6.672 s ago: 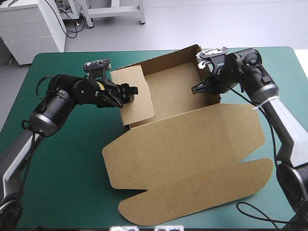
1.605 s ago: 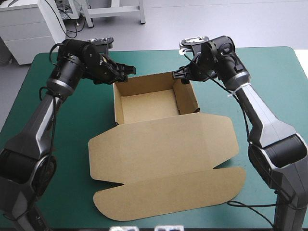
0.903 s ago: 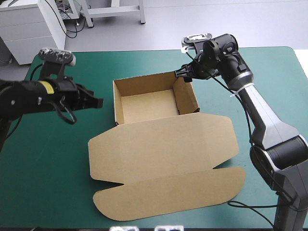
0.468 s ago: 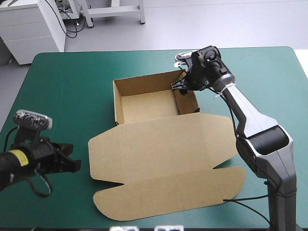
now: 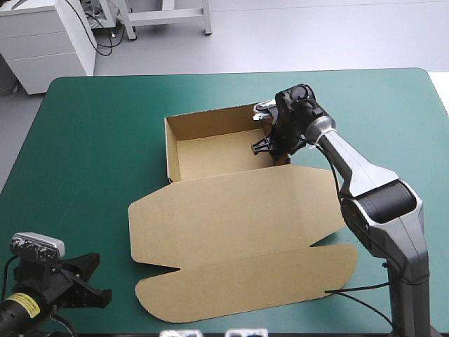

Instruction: Fold the box

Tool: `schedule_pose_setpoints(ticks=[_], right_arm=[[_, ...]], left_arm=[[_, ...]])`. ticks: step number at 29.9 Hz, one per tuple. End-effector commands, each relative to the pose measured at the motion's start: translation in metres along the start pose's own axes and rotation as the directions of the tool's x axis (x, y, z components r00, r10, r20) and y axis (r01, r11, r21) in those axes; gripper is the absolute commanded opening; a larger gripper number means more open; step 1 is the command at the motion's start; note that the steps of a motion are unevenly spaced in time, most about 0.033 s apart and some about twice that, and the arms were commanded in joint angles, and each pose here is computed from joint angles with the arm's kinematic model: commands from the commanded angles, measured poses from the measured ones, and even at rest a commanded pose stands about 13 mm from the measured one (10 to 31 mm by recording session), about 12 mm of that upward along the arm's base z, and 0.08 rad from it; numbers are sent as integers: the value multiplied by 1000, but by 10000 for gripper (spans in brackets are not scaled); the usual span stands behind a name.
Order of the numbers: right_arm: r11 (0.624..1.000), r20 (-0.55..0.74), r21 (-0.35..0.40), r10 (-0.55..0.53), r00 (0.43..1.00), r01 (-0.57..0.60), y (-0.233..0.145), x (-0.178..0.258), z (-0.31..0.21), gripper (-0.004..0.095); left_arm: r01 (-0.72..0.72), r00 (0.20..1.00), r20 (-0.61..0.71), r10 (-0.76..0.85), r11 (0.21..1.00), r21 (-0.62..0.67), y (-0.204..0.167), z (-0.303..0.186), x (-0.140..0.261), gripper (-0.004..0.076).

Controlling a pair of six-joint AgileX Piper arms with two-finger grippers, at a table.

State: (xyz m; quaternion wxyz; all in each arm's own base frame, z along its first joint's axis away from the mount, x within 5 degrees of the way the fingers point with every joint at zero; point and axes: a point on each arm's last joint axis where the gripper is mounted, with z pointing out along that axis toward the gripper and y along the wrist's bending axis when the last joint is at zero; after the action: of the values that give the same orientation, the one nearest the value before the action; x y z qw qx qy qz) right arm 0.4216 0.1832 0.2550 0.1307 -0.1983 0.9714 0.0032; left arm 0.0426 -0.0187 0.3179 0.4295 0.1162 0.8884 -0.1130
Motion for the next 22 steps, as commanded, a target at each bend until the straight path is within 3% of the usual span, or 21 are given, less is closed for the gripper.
schedule_pose_setpoints(ticks=[1,2,4,8,12,17,22], right_arm=[[999,75,7,-37,996,37,-4,0,-36,75],[999,77,7,-42,996,42,-4,0,-37,-15],[998,92,27,-55,994,52,-6,0,-43,-12],[985,162,160,-85,983,59,-21,-2,-73,-19],[964,298,266,-71,952,-12,-54,-3,-128,-19],[884,440,416,8,898,-212,-131,15,-194,-20],[784,488,459,171,856,-418,-218,52,-215,-19]], left_arm=[[14,997,77,-15,1000,19,-1,1,-1,-8],[14,997,71,-16,1000,19,-1,2,1,-8],[15,998,62,-16,1000,18,0,4,4,-8],[3,999,51,-4,1000,17,0,6,6,-8],[3,999,51,-4,1000,17,0,6,6,-8],[3,999,53,-4,1000,17,0,6,5,-8],[3,999,51,-4,1000,17,0,6,6,-8]])
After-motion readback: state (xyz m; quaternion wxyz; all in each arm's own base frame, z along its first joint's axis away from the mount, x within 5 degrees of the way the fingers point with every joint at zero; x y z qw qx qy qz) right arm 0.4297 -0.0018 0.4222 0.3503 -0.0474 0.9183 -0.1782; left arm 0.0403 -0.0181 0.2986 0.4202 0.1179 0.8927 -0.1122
